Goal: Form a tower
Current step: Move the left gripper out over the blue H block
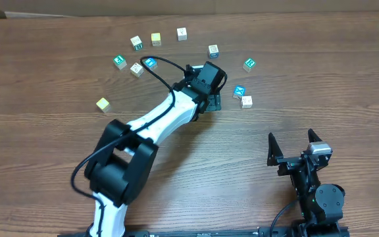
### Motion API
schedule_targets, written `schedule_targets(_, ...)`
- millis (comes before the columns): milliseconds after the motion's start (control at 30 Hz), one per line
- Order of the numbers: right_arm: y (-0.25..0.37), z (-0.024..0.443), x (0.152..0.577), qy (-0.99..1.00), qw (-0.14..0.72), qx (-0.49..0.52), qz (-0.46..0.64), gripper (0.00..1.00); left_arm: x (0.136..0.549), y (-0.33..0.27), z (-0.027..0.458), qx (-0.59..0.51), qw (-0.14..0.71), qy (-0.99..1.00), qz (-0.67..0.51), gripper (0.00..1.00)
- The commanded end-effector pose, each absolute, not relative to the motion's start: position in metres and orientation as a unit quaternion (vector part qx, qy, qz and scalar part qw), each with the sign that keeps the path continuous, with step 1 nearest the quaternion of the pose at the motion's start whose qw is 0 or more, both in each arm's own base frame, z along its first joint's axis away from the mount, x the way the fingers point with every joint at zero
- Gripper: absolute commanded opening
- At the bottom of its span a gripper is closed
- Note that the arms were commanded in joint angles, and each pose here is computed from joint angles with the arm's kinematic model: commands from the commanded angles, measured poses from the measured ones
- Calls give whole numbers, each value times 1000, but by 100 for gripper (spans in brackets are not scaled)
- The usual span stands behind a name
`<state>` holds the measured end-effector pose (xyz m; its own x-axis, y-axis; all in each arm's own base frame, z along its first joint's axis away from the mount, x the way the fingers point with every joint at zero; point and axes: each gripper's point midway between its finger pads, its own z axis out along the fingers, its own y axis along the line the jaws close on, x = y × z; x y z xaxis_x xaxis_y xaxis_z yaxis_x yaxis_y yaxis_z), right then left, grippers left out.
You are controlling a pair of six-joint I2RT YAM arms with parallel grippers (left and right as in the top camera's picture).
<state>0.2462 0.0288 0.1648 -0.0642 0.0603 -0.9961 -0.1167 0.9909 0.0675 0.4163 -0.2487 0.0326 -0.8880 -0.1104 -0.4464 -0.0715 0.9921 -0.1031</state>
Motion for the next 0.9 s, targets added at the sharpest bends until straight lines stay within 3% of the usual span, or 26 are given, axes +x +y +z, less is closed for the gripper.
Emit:
schedule_targets(0, 30, 161, 247, 729, 681, -20, 67, 100, 430, -254, 9, -74, 242, 967, -42, 91)
schedule_targets(133, 30, 161, 247, 729, 681, -20, 67, 100, 434, -260, -1, -73, 243, 966, -52, 73)
schedule_targets(500, 30, 161, 247, 729, 681, -20, 67, 100, 437, -259, 11, -48, 252, 965, -52, 69)
schedule_targets(567, 30, 161, 247, 729, 681, -20, 67, 100, 438, -260, 22, -41, 259, 963, -55, 65)
schedule_targets(667, 30, 161, 247, 729, 681, -20, 67, 100, 439, -260, 33, -42, 265, 961, -60, 48)
schedule_targets(867, 30, 161, 247, 729, 681, -20, 67, 100, 435, -254, 31, -43, 260, 964, -45, 49)
